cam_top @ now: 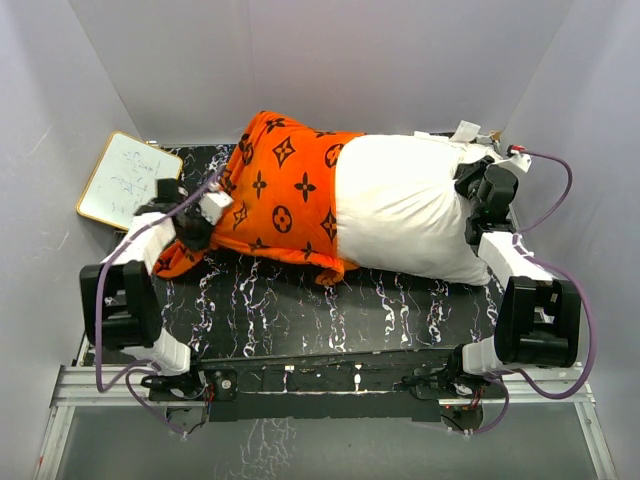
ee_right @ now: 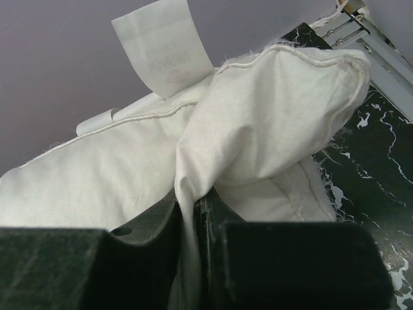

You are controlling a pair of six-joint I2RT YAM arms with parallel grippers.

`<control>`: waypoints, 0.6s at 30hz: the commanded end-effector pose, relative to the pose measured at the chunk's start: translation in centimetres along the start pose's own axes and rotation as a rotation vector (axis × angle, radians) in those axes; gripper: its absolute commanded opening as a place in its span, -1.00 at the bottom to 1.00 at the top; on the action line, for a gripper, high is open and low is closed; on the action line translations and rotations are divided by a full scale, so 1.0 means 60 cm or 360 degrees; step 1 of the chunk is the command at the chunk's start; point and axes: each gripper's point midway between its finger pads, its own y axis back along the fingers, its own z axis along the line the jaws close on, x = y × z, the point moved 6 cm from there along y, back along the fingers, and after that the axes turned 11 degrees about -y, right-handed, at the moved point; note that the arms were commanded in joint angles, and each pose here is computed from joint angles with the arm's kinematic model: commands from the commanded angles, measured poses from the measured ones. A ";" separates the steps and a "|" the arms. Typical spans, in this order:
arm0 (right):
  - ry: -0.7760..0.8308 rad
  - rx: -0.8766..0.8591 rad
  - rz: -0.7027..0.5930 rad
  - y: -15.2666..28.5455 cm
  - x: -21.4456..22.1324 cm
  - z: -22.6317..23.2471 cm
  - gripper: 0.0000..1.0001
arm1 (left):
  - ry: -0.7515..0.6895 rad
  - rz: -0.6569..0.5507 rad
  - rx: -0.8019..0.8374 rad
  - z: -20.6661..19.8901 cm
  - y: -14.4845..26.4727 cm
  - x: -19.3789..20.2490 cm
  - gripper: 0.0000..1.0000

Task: Remove the pillowcase from the pillow
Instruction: Remove the pillow from the pillowcase.

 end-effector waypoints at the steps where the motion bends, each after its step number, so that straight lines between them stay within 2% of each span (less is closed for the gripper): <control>1: -0.0025 0.0250 0.0059 -0.003 0.016 -0.056 -0.83 | 0.0123 -0.0234 -0.0473 0.103 0.186 -0.017 -1.00; 5: -0.0013 0.0244 0.0043 -0.005 0.008 -0.059 -0.83 | 0.0218 -0.0381 -0.0668 0.154 0.313 -0.022 -1.00; 6: 0.0016 0.0221 0.0054 -0.004 0.005 -0.051 -0.77 | 0.0204 -0.0413 -0.0689 0.159 0.335 -0.033 -1.00; 9: 0.0102 0.0224 0.0014 0.004 -0.010 -0.031 -0.10 | 0.0213 -0.0566 -0.0727 0.167 0.386 -0.074 -1.00; 10: 0.0115 0.0213 -0.0008 0.012 -0.020 -0.023 0.19 | 0.0230 -0.0631 -0.0700 0.166 0.397 -0.090 -1.00; 11: 0.0122 0.0205 -0.0014 0.022 -0.024 -0.018 0.70 | 0.0238 -0.0680 -0.0661 0.164 0.406 -0.106 -1.00; 12: 0.0125 0.0196 -0.0013 0.036 -0.022 -0.018 0.94 | 0.0245 -0.0704 -0.0619 0.159 0.409 -0.122 -1.00; 16: 0.0089 0.0126 -0.0024 0.095 -0.011 -0.018 0.97 | 0.0176 -0.0711 -0.0541 0.131 0.406 -0.177 -1.00; 18: 0.0064 0.0028 0.0091 0.119 0.007 -0.005 0.97 | 0.0111 -0.0698 -0.0539 0.112 0.403 -0.205 -1.00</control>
